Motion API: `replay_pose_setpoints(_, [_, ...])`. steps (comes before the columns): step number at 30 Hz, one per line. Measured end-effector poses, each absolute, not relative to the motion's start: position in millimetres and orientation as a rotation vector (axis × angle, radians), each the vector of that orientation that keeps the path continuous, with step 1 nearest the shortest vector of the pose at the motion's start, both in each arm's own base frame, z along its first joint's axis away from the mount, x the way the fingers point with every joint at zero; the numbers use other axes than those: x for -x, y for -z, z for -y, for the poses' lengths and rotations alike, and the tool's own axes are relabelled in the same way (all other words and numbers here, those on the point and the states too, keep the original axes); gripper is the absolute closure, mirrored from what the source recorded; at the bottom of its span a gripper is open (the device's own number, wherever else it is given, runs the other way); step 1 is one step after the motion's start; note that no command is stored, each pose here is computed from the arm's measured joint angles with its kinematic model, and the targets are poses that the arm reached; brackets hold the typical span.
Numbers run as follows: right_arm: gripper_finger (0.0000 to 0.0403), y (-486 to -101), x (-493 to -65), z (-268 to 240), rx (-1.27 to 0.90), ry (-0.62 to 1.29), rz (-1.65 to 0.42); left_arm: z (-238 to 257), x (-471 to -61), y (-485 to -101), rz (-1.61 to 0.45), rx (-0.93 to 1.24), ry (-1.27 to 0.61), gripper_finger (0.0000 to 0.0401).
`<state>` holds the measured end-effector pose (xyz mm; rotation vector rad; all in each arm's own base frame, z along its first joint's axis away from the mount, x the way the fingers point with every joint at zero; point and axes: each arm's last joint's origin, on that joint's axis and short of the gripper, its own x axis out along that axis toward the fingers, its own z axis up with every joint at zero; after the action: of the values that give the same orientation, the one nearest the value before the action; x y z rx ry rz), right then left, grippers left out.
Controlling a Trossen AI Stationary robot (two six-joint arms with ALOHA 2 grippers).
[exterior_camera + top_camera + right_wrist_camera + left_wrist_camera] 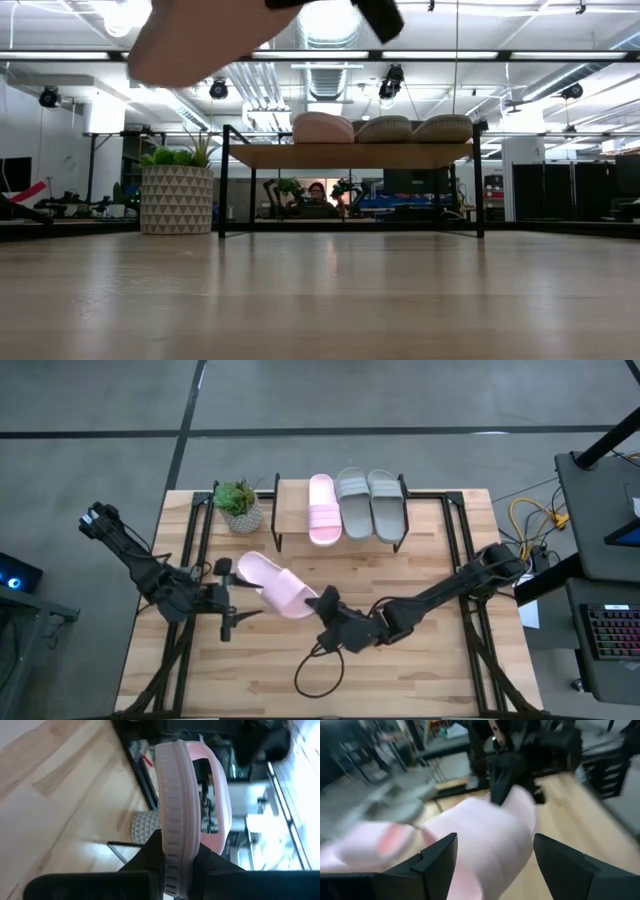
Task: Pick and place slides into the shelf
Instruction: Put the pink slides on the shelf
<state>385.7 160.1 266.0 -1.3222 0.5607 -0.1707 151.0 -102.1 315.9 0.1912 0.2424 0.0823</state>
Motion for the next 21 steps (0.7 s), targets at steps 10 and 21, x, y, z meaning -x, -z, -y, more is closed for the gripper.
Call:
replay_pose_setpoints(10, [0.0373,-290.4,-367.3,-150.5,1.099,0.286,-0.561,100.5,-154.4,-313.0,-0.284,-0.594,-0.221,0.0154])
replay_pose_setpoints(21, [0.0373,-302.5,-362.3,-149.3,1.025,0.254,-0.512,104.8,-164.4,-295.0,-0.4,-0.808,-0.425,0.0154])
